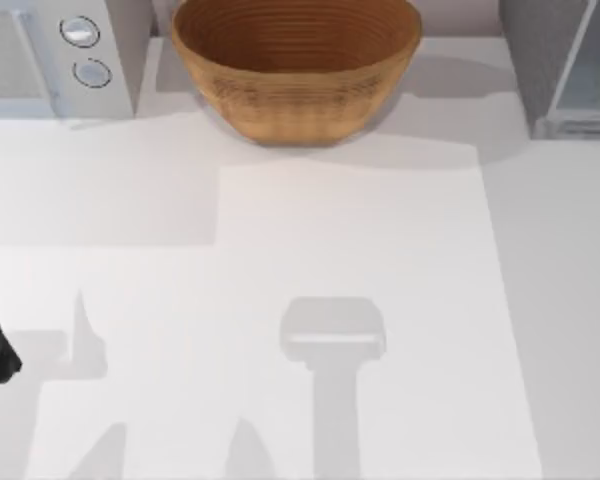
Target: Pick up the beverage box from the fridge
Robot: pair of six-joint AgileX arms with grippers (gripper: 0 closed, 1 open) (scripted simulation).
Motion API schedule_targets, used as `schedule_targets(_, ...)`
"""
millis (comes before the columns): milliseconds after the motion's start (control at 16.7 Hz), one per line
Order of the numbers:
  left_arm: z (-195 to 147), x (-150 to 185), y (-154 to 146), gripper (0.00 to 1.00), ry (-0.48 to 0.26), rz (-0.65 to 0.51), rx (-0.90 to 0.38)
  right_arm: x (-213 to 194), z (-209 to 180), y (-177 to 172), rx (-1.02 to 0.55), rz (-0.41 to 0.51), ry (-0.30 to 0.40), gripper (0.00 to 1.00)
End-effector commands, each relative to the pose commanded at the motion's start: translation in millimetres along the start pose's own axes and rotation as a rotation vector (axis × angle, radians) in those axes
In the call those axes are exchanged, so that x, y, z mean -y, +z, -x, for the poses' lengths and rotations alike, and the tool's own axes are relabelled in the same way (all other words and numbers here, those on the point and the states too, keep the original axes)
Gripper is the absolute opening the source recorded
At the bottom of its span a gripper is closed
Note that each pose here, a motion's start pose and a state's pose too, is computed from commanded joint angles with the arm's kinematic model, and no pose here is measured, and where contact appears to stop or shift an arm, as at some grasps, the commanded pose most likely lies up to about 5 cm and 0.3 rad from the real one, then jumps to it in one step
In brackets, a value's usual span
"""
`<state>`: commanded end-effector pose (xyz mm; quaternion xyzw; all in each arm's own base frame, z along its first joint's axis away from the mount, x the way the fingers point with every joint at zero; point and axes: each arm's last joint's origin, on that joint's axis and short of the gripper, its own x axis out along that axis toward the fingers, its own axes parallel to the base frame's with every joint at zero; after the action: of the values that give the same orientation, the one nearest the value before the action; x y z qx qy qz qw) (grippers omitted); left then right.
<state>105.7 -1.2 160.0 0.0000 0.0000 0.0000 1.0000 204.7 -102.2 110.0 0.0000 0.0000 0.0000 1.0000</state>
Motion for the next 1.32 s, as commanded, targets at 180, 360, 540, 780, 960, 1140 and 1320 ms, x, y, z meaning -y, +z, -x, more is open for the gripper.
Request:
schedule_targets(180, 0.0, 0.0, 0.0, 1.0, 0.0, 0.0, 0.0, -1.2, -0.2, -0.4, -0.004, -0.002, 0.003, 1.0)
schedule_targets(360, 0.0, 0.0, 0.0, 1.0, 0.0, 0.0, 0.0, 2.4, -18.1, -2.8, -0.012, -0.007, 0.002, 1.0)
schedule_targets(540, 0.0, 0.0, 0.0, 1.0, 0.0, 0.0, 0.0, 9.2, -60.1, -4.3, -0.012, -0.006, -0.003, 1.0)
schedule_targets(780, 0.0, 0.0, 0.0, 1.0, 0.0, 0.0, 0.0, 10.5, -139.1, 2.1, 0.012, 0.004, -0.007, 1.0)
schedule_targets(960, 0.0, 0.0, 0.0, 1.0, 0.0, 0.0, 0.0, -0.6, -182.4, 6.4, 0.009, 0.004, -0.009, 1.0)
schedule_targets(1140, 0.0, 0.0, 0.0, 1.0, 0.0, 0.0, 0.0, -10.4, -201.7, 8.0, -0.001, 0.004, -0.01, 1.0)
schedule_targets(1320, 0.0, 0.0, 0.0, 1.0, 0.0, 0.0, 0.0, -10.9, -202.6, 8.0, -0.002, 0.003, -0.01, 1.0)
